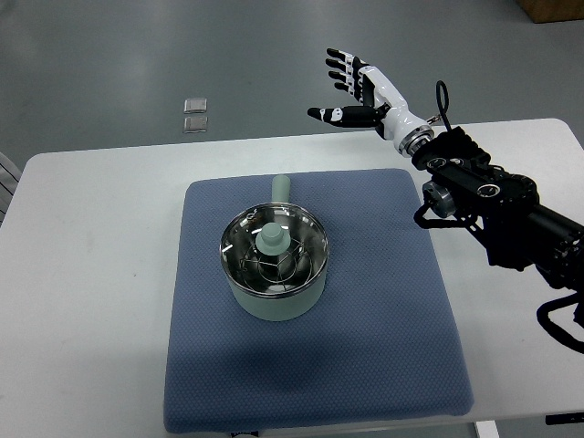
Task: Open lid and place right of pot
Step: 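Swing the right hand over the pot toward the glass lid knob, then lower the right hand onto the lid and position fingers around the knob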
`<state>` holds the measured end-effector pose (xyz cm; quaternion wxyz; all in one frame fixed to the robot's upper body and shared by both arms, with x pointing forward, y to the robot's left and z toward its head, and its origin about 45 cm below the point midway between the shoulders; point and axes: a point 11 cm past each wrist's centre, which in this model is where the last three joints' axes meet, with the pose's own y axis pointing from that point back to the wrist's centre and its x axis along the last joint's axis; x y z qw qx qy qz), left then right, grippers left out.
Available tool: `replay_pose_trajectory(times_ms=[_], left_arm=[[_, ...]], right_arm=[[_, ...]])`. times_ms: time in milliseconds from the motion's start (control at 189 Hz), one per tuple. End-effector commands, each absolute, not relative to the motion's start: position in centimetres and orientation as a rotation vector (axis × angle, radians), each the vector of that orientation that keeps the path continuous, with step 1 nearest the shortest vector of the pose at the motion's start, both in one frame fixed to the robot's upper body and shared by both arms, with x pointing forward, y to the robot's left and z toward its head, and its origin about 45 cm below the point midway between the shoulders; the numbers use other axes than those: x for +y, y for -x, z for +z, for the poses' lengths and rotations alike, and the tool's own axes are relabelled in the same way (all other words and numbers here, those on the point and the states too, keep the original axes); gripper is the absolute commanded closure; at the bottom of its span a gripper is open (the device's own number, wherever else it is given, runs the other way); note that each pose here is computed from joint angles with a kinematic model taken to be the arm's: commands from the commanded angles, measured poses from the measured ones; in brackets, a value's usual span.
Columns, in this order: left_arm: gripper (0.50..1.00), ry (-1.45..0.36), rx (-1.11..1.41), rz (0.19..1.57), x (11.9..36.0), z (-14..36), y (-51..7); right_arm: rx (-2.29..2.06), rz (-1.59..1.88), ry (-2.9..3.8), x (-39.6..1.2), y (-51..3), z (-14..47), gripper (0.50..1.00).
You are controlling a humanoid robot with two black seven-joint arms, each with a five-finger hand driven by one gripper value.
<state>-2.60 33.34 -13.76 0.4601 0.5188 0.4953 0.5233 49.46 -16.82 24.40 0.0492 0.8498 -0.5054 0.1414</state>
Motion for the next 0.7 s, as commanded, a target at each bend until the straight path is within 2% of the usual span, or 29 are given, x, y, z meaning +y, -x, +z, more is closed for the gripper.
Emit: replay_pose_trajectory(times_ms=[0, 69, 74, 148, 201, 207, 339, 355, 694], left_arm=[[0.5, -1.278, 1.219, 1.288, 33.3, -13.8, 2.6], [0.5, -1.278, 1.219, 1.288, 33.3, -13.8, 2.6], [0.5, -1.278, 1.219, 1.288, 33.3, -13.8, 2.6], [0.5, -1.278, 1.219, 1.288, 33.3, -13.8, 2.6], [0.5, -1.278, 1.219, 1.288, 33.3, -13.8, 2.6], [0.5, -1.278, 1.219, 1.288, 33.3, -13.8, 2.6], [0.5, -1.278, 1.219, 1.288, 33.3, -13.8, 2.6], [0.5, -1.278, 1.219, 1.288, 33.3, -13.8, 2.6], [0.5, -1.277, 1.22, 1.289, 33.3, -13.8, 2.6]], right_arm=[[-1.295, 0.625, -2.579, -16.6, -49.6, 26.5, 0.568], [-1.243, 0.659, -2.577, -16.5, -49.6, 27.0, 0.568], [-1.105, 0.745, -2.562, -16.0, -49.4, 27.9, 0.568], [-0.856, 0.883, -2.533, -14.1, -48.6, 29.5, 0.568], [-0.856, 0.884, -2.533, -14.1, -48.6, 29.5, 0.568], [-0.716, 0.977, -2.494, -13.4, -48.3, 30.7, 0.568], [-0.481, 1.064, -2.461, -11.8, -47.2, 32.3, 0.568], [-0.303, 1.098, -2.425, -10.5, -46.1, 32.8, 0.568], [0.272, 1.419, -2.084, -5.6, -41.8, 36.6, 0.57]])
